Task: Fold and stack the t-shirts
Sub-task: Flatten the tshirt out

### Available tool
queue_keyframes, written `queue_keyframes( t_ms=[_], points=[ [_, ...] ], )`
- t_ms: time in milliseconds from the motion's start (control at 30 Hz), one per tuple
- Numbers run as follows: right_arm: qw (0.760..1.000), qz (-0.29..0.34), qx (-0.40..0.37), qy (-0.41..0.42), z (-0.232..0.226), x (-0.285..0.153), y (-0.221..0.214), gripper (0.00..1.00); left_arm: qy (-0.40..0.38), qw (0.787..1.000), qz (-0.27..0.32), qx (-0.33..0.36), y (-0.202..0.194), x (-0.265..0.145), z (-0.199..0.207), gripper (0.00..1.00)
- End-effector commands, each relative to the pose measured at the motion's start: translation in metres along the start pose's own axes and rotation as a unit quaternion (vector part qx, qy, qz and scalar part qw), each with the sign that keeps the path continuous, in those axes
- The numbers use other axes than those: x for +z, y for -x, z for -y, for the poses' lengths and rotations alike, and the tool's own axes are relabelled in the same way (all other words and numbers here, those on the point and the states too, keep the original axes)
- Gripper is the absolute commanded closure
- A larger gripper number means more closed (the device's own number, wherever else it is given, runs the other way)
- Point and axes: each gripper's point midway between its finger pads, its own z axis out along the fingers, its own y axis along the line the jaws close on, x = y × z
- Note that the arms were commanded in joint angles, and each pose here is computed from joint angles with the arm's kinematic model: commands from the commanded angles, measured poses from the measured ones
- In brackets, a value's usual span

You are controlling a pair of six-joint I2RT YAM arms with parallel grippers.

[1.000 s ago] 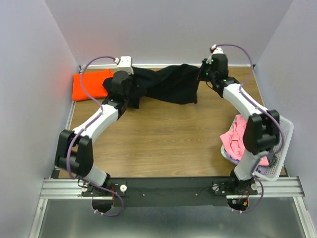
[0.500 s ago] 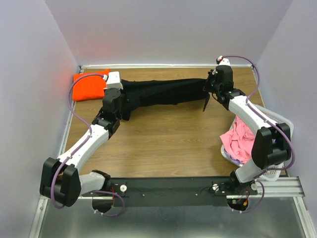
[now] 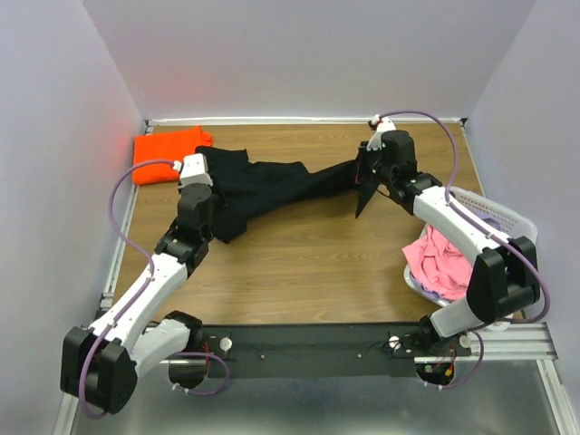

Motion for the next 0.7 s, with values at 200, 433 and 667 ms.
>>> queue_keyframes(
  t_ms=[200, 433, 667],
  points=[
    [0.995, -0.013, -0.039, 0.086, -0.038, -0.001, -0.005, 0.32, -0.031, 0.999, -0.022, -0.039, -0.041, -0.016, -0.003, 0.23],
    [0.993, -0.068, -0.020, 0.094, -0.043, 0.069, -0.033, 0.27, -0.006, 0.998, -0.046, -0.034, -0.048, 0.006, -0.001, 0.19],
    [0.985, -0.115, -0.013, 0.131, -0.049, 0.129, -0.066, 0.27, -0.059, 0.995, -0.060, -0.053, -0.052, 0.022, 0.026, 0.18]
  ],
)
